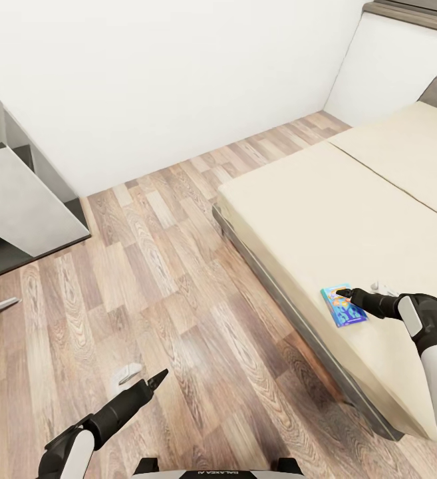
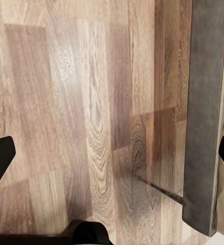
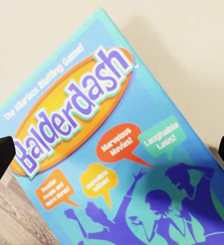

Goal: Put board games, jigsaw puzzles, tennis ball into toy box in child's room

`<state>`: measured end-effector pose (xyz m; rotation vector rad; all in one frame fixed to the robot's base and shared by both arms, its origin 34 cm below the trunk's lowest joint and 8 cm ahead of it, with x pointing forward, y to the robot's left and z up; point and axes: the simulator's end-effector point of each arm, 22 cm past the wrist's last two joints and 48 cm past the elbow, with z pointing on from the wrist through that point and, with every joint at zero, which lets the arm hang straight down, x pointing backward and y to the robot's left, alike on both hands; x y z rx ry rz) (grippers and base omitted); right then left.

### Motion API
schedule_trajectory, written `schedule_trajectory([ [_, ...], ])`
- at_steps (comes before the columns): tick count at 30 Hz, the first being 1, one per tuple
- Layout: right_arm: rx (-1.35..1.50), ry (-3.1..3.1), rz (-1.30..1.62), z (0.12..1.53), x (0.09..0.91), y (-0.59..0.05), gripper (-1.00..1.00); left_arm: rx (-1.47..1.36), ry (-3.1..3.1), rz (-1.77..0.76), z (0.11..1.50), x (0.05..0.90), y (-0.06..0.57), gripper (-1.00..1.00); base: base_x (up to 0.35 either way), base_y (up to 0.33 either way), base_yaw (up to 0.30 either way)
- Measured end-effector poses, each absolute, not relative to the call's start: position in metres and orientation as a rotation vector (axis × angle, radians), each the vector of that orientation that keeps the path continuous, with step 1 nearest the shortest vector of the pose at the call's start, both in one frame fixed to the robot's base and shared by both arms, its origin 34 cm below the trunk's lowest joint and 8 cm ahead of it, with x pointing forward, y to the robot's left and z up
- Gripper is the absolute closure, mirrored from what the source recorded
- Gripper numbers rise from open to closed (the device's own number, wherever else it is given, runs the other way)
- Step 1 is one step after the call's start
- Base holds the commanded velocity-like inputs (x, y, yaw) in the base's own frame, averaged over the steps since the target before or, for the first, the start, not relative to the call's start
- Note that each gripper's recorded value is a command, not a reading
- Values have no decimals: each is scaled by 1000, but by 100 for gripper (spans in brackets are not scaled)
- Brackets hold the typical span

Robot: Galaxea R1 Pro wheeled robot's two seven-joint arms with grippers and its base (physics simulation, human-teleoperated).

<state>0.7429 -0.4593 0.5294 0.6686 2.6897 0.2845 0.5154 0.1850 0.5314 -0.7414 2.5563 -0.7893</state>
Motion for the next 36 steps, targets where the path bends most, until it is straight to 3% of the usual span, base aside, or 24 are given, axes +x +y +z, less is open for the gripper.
schedule_trajectory([
  [36, 668, 2690, 284, 529, 743, -459, -100, -741, 2553, -792, 532, 517, 185, -100, -34, 22, 0],
])
